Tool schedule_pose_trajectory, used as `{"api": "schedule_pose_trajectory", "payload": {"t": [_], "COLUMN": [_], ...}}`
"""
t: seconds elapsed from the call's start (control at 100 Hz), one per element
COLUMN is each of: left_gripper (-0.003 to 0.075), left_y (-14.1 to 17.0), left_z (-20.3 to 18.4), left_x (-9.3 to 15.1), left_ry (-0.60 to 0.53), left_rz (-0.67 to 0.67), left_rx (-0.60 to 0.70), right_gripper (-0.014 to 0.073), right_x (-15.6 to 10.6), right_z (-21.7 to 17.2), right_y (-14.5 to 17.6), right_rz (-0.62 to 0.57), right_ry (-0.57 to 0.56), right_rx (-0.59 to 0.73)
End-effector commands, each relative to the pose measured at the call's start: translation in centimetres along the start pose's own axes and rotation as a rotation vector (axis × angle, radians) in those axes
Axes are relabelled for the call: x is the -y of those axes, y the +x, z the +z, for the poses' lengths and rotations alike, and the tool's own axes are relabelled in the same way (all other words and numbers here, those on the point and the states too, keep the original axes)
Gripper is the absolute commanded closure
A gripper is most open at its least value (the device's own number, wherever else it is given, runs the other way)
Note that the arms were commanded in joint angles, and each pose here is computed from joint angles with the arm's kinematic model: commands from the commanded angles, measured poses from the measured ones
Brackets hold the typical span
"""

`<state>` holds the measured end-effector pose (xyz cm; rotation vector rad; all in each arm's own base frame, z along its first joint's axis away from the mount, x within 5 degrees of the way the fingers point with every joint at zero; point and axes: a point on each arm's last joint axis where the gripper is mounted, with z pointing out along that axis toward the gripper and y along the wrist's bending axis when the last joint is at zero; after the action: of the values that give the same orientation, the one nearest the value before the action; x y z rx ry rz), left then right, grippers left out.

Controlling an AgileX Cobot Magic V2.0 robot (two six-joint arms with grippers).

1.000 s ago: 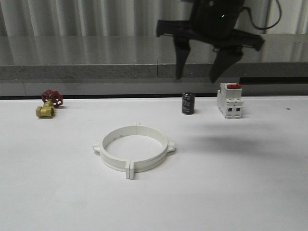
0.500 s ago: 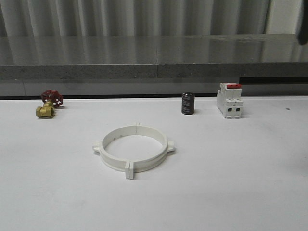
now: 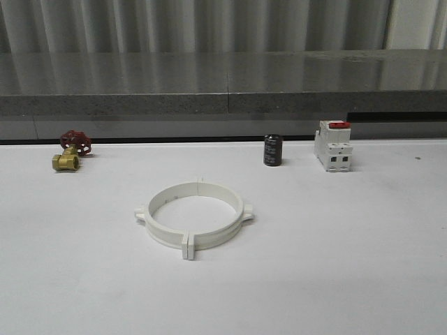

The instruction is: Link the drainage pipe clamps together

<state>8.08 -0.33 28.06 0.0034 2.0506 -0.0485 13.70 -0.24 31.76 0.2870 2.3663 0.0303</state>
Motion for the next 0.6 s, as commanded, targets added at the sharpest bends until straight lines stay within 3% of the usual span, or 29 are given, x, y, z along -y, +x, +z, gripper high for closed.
{"api": "schedule_pose_trajectory", "payload": {"t": [0.0,0.59], "left_gripper": [0.0741,0.0741], "left_y": [-1.41,-1.41], "left_z": [-0.37,-0.37], "left_x": [0.05,0.05], "left_ry": [0.003,0.003], "left_rz": [-0.015,-0.015], "left_rx": [0.090,0.090], "right_gripper": [0.0657,0.0662], "right_x": [0.24,0.41], "right_z": [-1.41,-1.95], "right_y": [-0.55,-0.16], "right_rz": [-0.021,-0.018], "right_ry": [-0.003,0.001], "right_rx": [0.107,0.102]}}
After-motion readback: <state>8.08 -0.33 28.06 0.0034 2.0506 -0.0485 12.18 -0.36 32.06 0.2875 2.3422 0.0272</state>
